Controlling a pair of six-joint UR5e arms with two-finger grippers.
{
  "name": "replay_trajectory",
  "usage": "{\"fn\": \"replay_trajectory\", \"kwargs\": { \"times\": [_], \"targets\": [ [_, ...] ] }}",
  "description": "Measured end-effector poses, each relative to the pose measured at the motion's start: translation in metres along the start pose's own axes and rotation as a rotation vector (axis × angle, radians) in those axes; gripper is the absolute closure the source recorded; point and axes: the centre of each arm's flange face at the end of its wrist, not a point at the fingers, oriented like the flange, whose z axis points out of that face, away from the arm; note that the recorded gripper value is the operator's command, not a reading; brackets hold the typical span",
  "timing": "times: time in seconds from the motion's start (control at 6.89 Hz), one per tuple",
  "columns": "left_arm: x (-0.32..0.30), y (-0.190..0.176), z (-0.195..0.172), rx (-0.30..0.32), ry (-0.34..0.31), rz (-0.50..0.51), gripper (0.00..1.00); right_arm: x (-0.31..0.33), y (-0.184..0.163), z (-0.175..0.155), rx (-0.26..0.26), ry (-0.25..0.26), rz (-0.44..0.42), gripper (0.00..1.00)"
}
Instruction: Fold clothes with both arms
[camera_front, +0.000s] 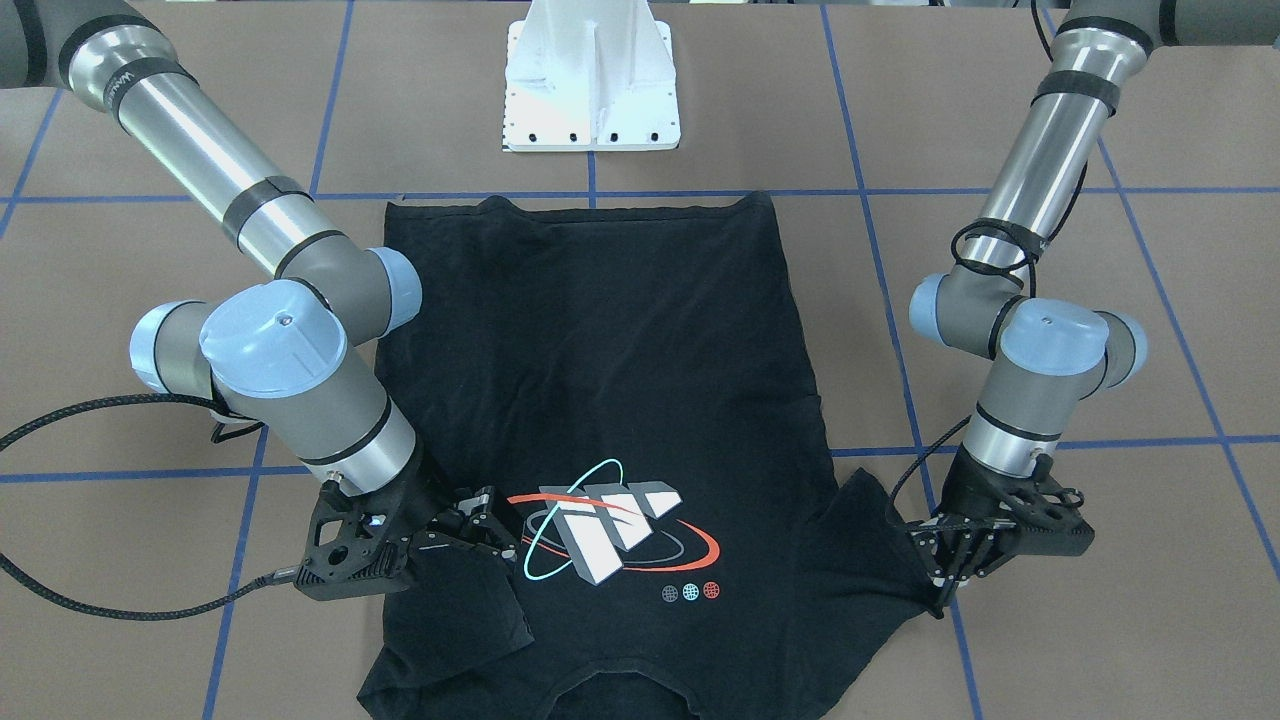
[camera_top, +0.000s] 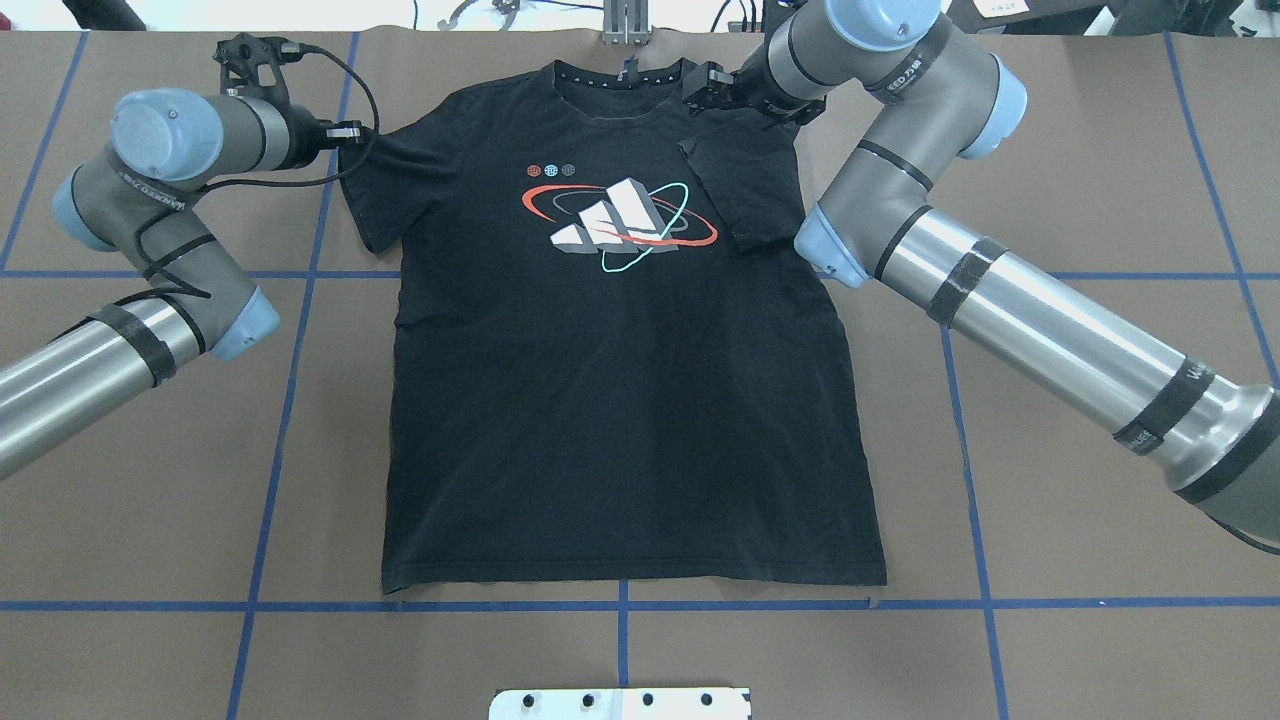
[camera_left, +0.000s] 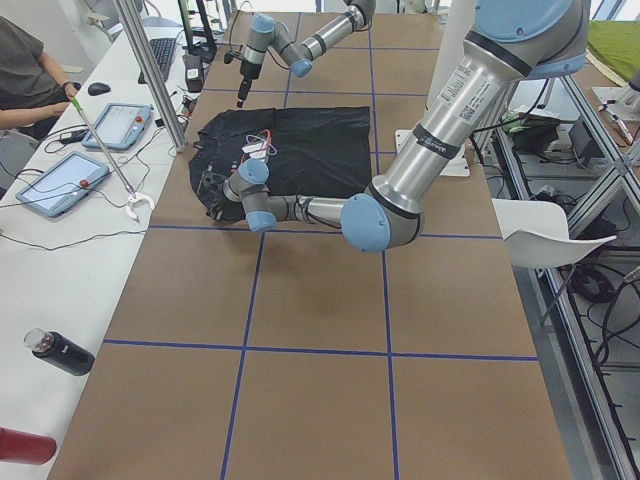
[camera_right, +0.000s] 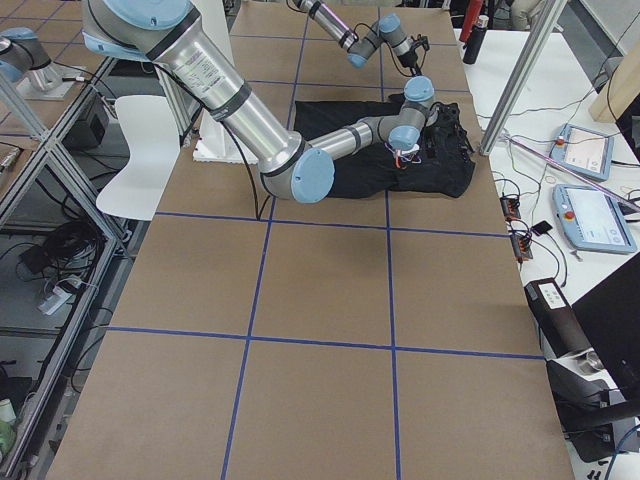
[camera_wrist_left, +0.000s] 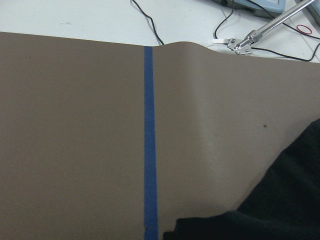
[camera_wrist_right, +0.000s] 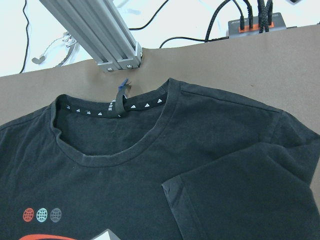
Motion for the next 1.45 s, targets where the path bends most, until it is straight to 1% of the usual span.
{"fn": "replay_trajectory", "kwargs": {
  "times": [0.15,0.29,0.44,0.58,0.73,0.87,1.02,1.16,1.31,1.45],
  "targets": [
    [0.027,-0.012,-0.019,-0.013,0.009,-0.004,1.0,-0.001,0.0,-0.001,0.001,-0.002,0.002,0.01],
    [0.052,-0.02,-0.036,-0.023,0.023,-0.034,1.0,-0.002,0.0,-0.002,0.004,-0.006,0.005,0.01],
    [0.083,-0.021,-0.045,-0.036,0.047,-0.104,1.0,-0.002,0.002,-0.006,0.006,-0.011,0.012,0.01],
    [0.119,-0.018,-0.042,-0.052,0.07,-0.18,1.0,0.003,0.006,-0.011,0.01,-0.018,0.015,0.01],
    [0.154,-0.019,-0.027,-0.066,0.078,-0.25,1.0,0.009,0.009,-0.016,0.014,-0.023,0.015,0.01],
    [0.184,-0.021,-0.009,-0.059,0.084,-0.296,1.0,0.013,0.009,-0.019,0.014,-0.025,0.016,0.0],
    [0.206,-0.019,0.005,-0.036,0.102,-0.331,1.0,0.018,0.008,-0.023,0.01,-0.029,0.018,0.0],
    [0.217,-0.013,0.014,-0.024,0.126,-0.364,0.97,0.027,0.008,-0.029,0.005,-0.035,0.018,0.0],
    [0.223,-0.006,0.018,-0.018,0.143,-0.381,0.01,0.037,0.009,-0.036,0.002,-0.039,0.016,0.0],
    [0.227,0.0,0.02,-0.015,0.152,-0.386,0.0,0.041,0.01,-0.038,0.001,-0.041,0.016,0.0]
  ]
}}
